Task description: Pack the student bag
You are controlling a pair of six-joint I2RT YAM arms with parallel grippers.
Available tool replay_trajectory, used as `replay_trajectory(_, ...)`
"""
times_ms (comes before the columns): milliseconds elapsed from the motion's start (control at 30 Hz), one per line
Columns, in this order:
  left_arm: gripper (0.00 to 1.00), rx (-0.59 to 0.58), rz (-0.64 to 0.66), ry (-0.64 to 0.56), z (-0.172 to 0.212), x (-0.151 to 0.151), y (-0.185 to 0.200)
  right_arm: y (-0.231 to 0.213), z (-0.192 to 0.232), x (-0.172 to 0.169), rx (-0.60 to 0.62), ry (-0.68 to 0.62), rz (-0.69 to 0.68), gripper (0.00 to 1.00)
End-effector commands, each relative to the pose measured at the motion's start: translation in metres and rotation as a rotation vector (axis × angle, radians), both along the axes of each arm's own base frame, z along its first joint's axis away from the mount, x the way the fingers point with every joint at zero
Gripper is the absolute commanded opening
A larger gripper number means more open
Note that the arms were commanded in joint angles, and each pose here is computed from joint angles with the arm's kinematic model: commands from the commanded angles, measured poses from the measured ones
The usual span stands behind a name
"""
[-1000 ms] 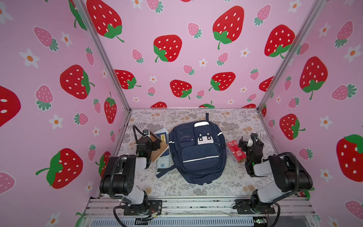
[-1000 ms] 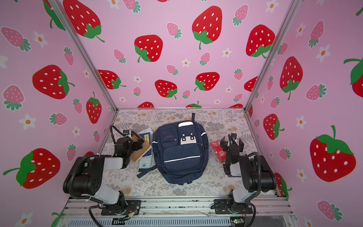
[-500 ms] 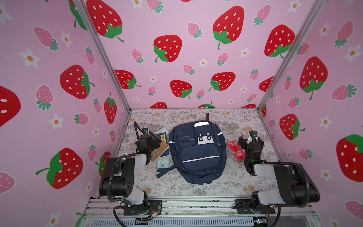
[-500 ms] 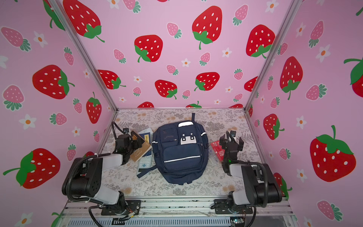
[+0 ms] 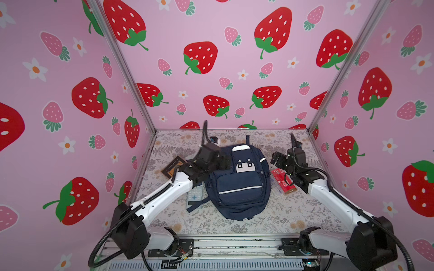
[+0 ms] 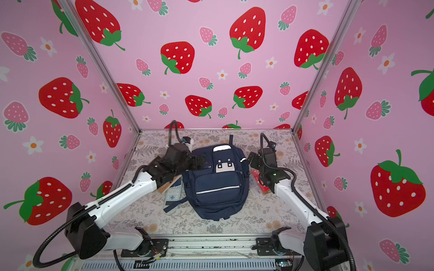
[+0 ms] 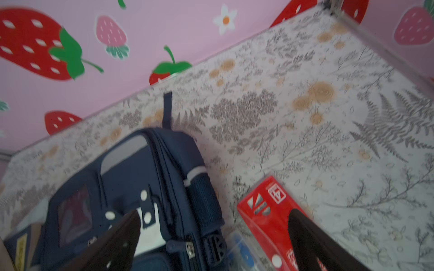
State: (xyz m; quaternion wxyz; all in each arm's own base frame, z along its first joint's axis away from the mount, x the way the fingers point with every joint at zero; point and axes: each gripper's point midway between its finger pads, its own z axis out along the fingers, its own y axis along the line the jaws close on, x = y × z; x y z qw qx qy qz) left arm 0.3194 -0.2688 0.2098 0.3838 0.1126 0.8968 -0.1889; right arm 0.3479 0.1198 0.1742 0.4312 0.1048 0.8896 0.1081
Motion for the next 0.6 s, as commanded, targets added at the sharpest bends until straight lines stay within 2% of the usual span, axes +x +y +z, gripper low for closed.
replay_trajectory(0, 0.90, 0.261, -0.117, 0.092, -0.052, -0.049, -0.013, -0.009, -0.022, -0.031, -0.037, 0.115, -0.012, 1.00)
replay_trajectory(100, 0.92, 0.444, -0.225, 0.052, -0.072, -0.072, -0.033, 0.000, -0.031, -0.039, -0.014, 0.165, 0.048, 0.98)
replay_trajectory(167, 0.94, 0.507, -0.269, 0.057, -0.083, -0.080, -0.041, 0.002, -0.046, -0.046, -0.042, 0.247, 0.073, 0.88)
replay_trajectory(233, 0.95, 0.546, -0.286, 0.061, -0.091, -0.079, -0.046, 0.006, -0.059, -0.053, -0.052, 0.312, 0.108, 0.82)
replay_trajectory(367, 0.95, 0.570, -0.324, 0.065, -0.099, -0.075, -0.058, 0.002, -0.063, -0.064, -0.051, 0.335, 0.113, 0.80)
replay_trajectory(567, 0.88, 0.534, -0.381, 0.091, -0.109, -0.081, -0.077, -0.004, -0.058, -0.069, -0.037, 0.327, 0.094, 0.81)
